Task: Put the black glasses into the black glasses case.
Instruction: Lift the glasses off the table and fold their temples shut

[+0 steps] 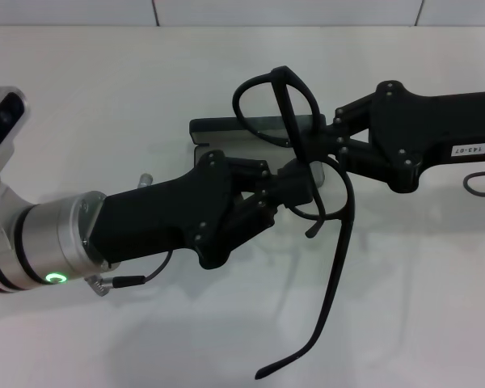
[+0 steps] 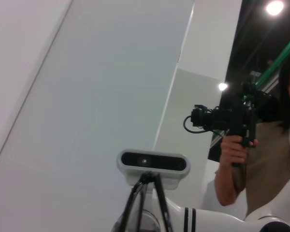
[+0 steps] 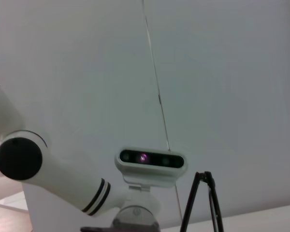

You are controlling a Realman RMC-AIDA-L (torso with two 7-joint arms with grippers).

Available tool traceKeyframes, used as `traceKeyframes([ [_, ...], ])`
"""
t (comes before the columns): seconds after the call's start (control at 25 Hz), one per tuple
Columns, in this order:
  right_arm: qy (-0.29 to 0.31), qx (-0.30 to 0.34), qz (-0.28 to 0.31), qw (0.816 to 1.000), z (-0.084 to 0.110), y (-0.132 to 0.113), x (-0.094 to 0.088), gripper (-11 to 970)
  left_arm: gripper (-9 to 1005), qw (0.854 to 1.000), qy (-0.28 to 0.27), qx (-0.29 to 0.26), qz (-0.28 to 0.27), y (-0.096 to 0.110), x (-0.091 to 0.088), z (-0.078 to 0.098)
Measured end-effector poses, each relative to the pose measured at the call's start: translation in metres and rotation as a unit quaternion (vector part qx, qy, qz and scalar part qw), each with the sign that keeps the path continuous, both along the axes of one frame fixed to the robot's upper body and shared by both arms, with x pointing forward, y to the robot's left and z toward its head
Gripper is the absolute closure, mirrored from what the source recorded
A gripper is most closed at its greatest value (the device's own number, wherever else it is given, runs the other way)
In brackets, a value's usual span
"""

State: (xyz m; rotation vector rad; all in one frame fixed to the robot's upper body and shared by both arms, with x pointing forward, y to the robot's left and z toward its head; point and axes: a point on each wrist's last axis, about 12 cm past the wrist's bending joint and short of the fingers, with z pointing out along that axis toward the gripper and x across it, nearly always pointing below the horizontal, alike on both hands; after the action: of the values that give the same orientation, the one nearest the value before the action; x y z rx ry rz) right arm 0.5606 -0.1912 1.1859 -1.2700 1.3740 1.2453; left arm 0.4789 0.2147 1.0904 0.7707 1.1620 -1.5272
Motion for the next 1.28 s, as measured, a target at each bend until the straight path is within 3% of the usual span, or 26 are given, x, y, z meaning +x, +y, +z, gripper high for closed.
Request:
traceKeyframes([
  [0.92,0.006,0.014,0.004,1.000,-0.002,-0.002,-0.003,905,946,0.999,0.017,-0.003,0.027,0.003,-0.002,-0.006],
  [1.12,-0.001,0.035,-0.017,0.999,0.002,-0.018,-0.004,905,946,1.000,0.004,-0.012,0.015,0.014,-0.009,-0.003],
  [1.28,-0.017,0.102,-0.017,0.995,0.015,-0.038,-0.012,905,946,1.000,0.005,-0.008,0.014,0.015,-0.011,-0.004],
])
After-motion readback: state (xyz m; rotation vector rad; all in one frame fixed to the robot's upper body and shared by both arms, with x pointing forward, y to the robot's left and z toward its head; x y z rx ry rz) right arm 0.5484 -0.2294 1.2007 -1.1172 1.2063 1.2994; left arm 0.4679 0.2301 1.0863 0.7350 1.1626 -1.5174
